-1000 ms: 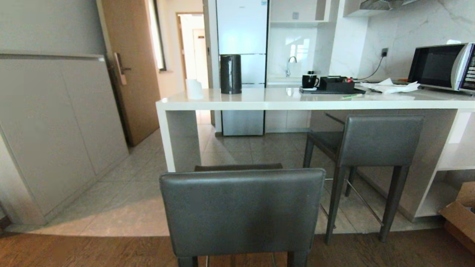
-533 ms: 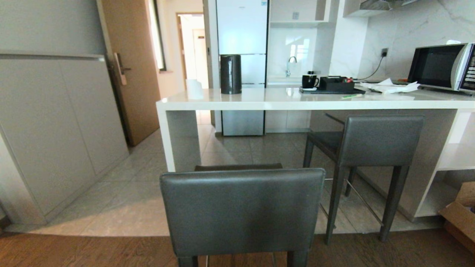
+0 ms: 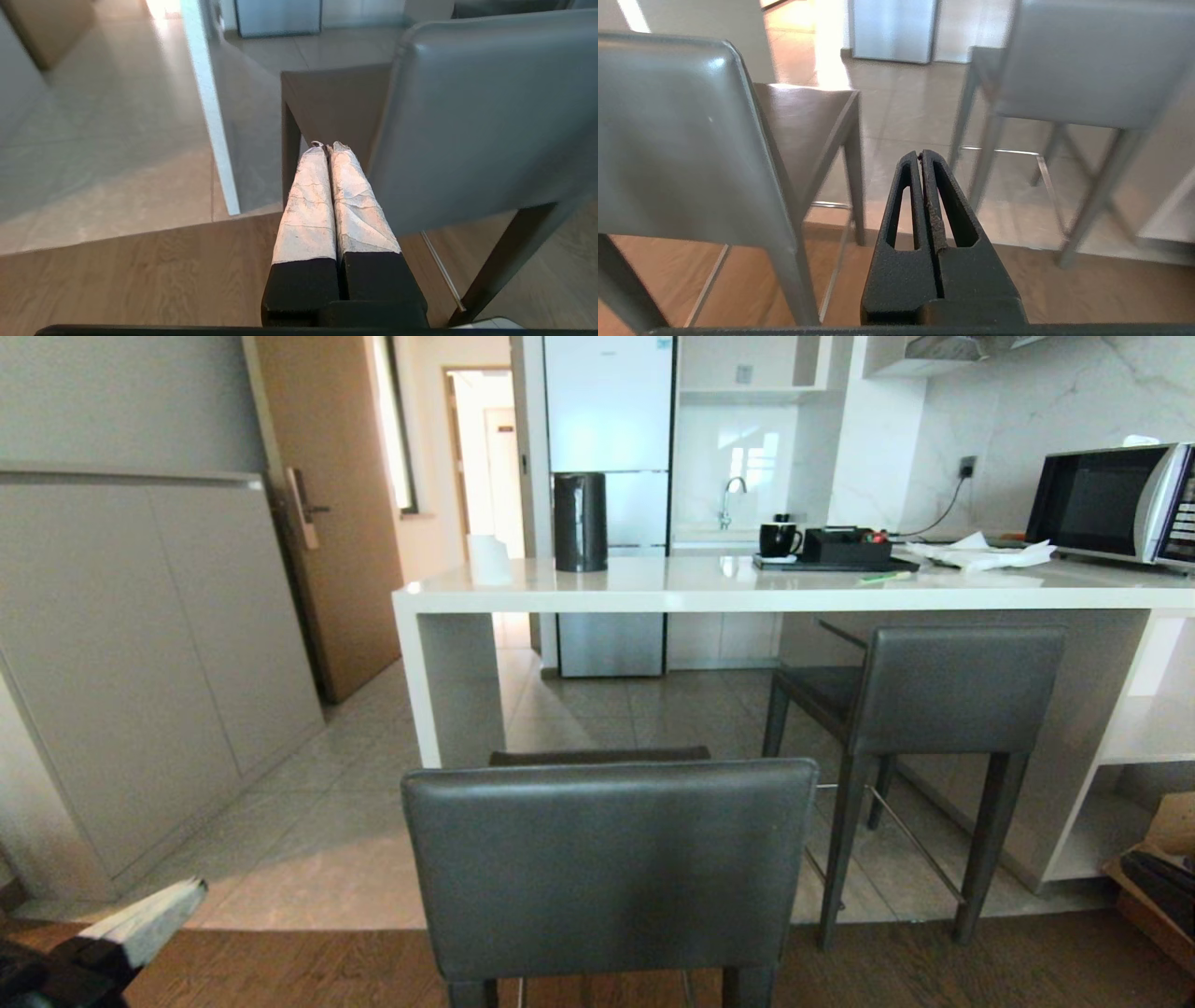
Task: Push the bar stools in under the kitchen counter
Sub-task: Push the gray chair back under the dining table
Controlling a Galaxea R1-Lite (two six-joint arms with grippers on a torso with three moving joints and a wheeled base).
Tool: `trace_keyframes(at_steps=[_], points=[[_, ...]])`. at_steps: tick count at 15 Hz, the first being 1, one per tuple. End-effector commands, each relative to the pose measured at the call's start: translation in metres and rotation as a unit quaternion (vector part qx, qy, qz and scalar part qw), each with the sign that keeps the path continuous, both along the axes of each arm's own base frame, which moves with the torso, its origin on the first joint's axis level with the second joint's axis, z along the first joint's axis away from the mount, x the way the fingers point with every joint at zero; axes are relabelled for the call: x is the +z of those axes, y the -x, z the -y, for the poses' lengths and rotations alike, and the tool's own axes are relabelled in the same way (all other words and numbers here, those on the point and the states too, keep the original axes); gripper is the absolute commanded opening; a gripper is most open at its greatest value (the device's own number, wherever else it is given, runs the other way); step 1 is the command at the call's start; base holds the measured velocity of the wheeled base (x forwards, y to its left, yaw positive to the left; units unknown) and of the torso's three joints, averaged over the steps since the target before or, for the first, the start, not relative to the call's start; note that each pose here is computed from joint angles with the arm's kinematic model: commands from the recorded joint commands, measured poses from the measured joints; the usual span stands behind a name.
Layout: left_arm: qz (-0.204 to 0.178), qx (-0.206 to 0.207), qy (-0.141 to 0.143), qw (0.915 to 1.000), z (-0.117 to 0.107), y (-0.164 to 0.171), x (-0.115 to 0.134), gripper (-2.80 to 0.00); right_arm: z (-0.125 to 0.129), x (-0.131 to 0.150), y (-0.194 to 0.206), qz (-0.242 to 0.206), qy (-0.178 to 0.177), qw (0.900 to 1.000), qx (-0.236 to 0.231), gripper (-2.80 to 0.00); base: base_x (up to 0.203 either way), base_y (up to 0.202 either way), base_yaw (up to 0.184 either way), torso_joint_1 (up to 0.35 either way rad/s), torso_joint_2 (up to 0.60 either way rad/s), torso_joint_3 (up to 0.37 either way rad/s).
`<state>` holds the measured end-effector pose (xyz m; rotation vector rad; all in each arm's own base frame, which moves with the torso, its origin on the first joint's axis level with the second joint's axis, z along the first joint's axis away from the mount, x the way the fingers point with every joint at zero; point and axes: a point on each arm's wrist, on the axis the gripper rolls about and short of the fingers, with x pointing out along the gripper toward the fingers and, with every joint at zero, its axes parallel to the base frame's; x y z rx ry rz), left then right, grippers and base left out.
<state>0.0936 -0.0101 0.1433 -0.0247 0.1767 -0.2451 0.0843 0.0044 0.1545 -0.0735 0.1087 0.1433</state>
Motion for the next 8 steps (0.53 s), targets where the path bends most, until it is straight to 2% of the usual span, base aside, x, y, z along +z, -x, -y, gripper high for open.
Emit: trace_keyframes(at_steps=[1,5,8], points=[[-0.057,-0.009,-0.004,0.9983,0.006,-0.048,-0.020,-2.80,-0.005,-0.012,-0.033,-0.055,0.001,0.998,0.017,-2.80,0.000,0.000,0.000,0.000,0.00,0.000],[-0.059,-0.025,-0.006,0.9979,0.016,-0.104,-0.055,-2.80,-0.015,-0.019,-0.078,-0.044,0.004,0.999,0.028,-2.80,0.000,0.000,0.000,0.000,0.00,0.000],[-0.062,-0.031,-0.007,0.9976,0.021,-0.127,-0.076,-2.80,-0.035,-0.024,-0.095,-0.033,0.008,0.998,0.053,-2.80,0.000,0.000,0.000,0.000,0.00,0.000]])
